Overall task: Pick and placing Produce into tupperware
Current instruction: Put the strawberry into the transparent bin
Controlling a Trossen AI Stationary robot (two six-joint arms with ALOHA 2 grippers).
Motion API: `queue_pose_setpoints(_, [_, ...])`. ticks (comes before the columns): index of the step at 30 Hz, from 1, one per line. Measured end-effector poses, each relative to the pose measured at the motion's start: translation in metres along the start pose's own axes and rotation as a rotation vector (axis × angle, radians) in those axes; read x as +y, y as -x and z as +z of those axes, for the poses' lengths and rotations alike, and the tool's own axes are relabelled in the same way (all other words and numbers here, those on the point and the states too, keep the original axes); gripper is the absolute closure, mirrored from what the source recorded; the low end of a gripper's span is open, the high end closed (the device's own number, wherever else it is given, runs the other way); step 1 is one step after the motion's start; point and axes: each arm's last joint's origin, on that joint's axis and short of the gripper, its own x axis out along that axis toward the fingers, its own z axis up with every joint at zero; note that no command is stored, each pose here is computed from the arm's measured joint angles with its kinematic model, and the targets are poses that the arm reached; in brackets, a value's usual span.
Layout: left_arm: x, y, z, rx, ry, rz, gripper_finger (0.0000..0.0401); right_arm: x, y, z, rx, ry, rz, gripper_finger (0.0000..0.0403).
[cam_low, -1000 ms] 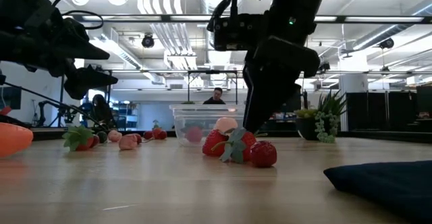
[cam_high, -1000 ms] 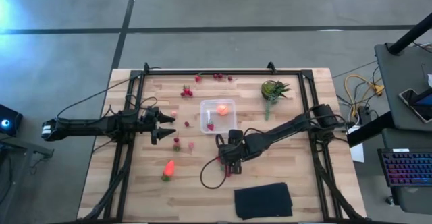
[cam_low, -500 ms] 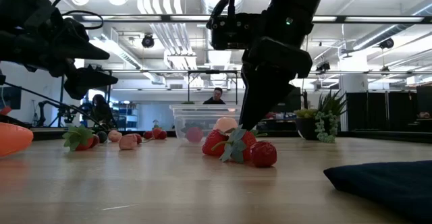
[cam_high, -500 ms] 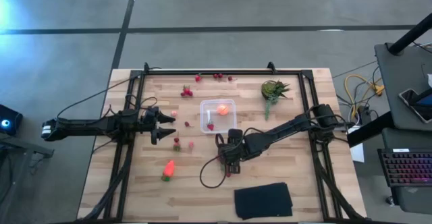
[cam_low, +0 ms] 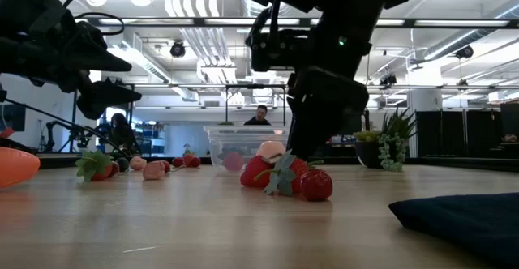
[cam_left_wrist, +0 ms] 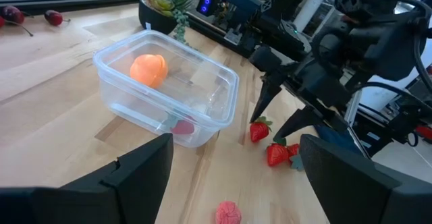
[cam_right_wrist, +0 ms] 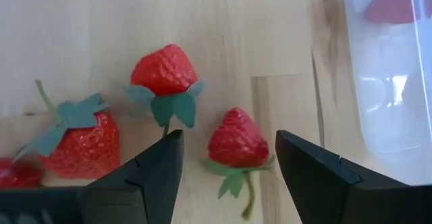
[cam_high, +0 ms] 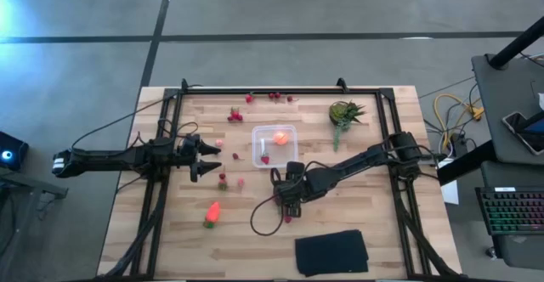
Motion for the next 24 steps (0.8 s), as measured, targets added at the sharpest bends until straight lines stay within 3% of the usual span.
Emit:
queue_pose_setpoints(12, [0.000,0.000,0.000,0.001,0.000,0.000,0.0095,0.000,0.000,0.000,0.006,0.032,0.024,0.0189])
queue_pose_setpoints(24, [0.000,0.000,0.000,0.000,0.000,0.000,0.0095,-0.016,-0.010,-0.005,0.043,-0.066,0.001,0.0221])
